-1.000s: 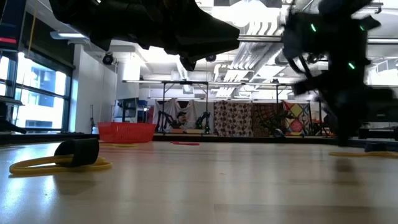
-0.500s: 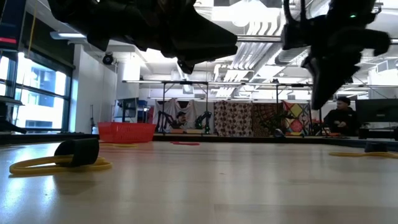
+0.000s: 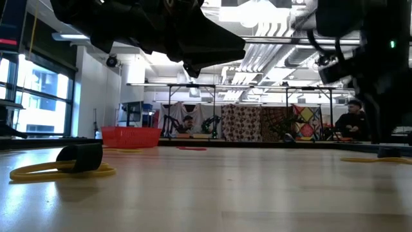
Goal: Sort rubber bands into baskets
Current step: Put the yellow rubber band into the green basket
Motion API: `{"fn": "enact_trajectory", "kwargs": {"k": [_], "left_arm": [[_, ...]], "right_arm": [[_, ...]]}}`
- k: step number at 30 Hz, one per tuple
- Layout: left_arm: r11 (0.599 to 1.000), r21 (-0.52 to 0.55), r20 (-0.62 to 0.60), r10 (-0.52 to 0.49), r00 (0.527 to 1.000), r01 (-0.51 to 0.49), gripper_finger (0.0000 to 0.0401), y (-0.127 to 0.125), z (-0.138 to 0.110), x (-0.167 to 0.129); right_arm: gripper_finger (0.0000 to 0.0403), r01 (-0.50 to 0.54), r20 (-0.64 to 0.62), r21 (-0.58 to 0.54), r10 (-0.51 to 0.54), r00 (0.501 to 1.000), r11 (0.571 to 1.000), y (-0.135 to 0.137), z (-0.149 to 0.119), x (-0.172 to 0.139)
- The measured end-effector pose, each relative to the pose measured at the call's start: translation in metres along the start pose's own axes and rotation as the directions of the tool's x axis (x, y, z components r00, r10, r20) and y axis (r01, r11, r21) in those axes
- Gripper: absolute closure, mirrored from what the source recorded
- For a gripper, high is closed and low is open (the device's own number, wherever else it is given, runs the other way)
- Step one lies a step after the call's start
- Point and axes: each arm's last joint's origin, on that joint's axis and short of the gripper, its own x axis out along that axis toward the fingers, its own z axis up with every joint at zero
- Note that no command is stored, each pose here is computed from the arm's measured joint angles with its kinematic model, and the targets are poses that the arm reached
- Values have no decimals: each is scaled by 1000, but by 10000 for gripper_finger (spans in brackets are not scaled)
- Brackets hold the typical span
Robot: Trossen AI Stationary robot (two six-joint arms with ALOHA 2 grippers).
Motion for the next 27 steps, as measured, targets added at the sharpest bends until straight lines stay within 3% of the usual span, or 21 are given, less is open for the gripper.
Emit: {"fn": "enact_trajectory", "kwargs": {"k": [5,10,15,21,27], "left_arm": [[1000,0,-1,0,1000,0,293,0,0,0],[1000,8,-2,0,1000,0,293,0,0,0],[1000,8,-2,0,1000,0,293,0,0,0],[1000,0,-2,0,1000,0,293,0,0,0],[1000,0,-2,0,1000,0,293,0,0,0]], "right_arm": [[295,-25,-36,38,26,999,999,-11,-11,38],[295,-34,-41,62,37,998,997,-18,-16,49],[313,-57,-37,38,59,998,998,-19,-17,50],[393,-116,-8,21,117,993,993,-19,-16,46],[398,-158,123,52,151,981,986,-16,-12,22]]}}
